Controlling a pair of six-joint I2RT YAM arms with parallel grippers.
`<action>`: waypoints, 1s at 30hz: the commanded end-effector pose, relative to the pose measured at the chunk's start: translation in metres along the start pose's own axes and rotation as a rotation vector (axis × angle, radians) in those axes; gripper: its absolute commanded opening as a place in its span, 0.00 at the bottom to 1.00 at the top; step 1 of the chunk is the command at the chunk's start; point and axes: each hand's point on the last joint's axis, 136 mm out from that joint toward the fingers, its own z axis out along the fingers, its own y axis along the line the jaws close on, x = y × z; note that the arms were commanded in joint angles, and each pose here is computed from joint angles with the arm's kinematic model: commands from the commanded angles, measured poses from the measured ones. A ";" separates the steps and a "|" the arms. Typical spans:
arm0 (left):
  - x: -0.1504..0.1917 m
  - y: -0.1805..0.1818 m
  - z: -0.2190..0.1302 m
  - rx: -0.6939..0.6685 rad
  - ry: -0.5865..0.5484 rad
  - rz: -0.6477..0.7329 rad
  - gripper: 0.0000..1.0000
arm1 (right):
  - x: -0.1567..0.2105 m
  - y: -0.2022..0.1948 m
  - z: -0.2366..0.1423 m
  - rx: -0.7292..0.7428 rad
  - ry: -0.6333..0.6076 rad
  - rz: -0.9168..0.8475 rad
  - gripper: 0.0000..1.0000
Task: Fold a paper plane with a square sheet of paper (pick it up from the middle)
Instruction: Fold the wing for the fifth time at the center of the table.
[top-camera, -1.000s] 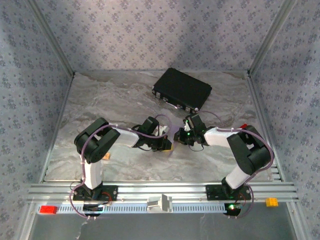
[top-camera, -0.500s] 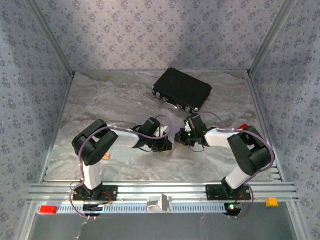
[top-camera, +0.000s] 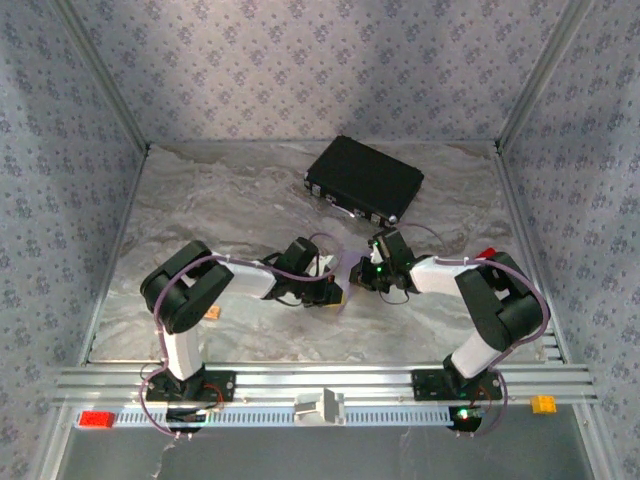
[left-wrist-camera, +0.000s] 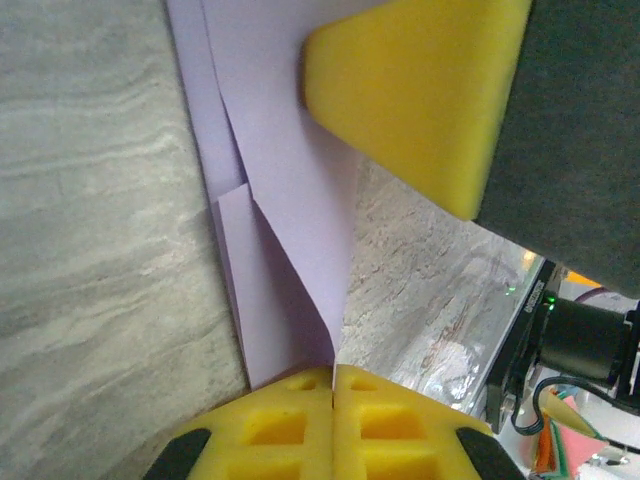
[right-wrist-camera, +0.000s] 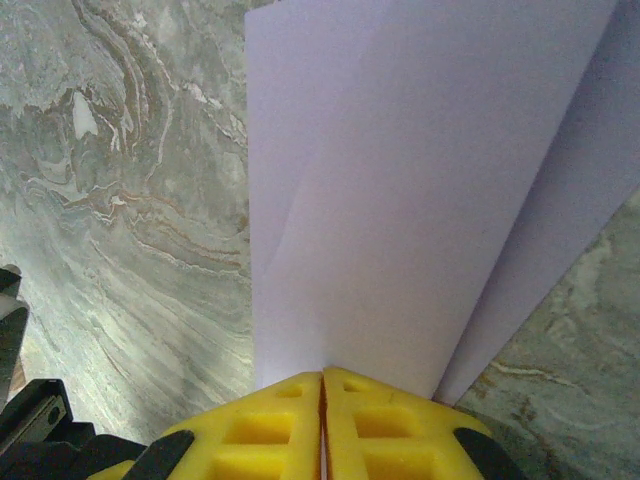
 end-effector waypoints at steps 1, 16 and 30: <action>0.007 -0.014 -0.004 0.051 0.019 0.022 0.00 | 0.014 -0.033 0.004 0.107 0.030 0.029 0.10; 0.046 0.014 0.002 -0.014 0.133 -0.028 0.08 | 0.016 -0.042 0.006 0.147 0.042 0.039 0.10; 0.056 0.027 -0.006 -0.081 0.133 -0.033 0.09 | 0.017 -0.042 0.007 0.149 0.045 0.038 0.10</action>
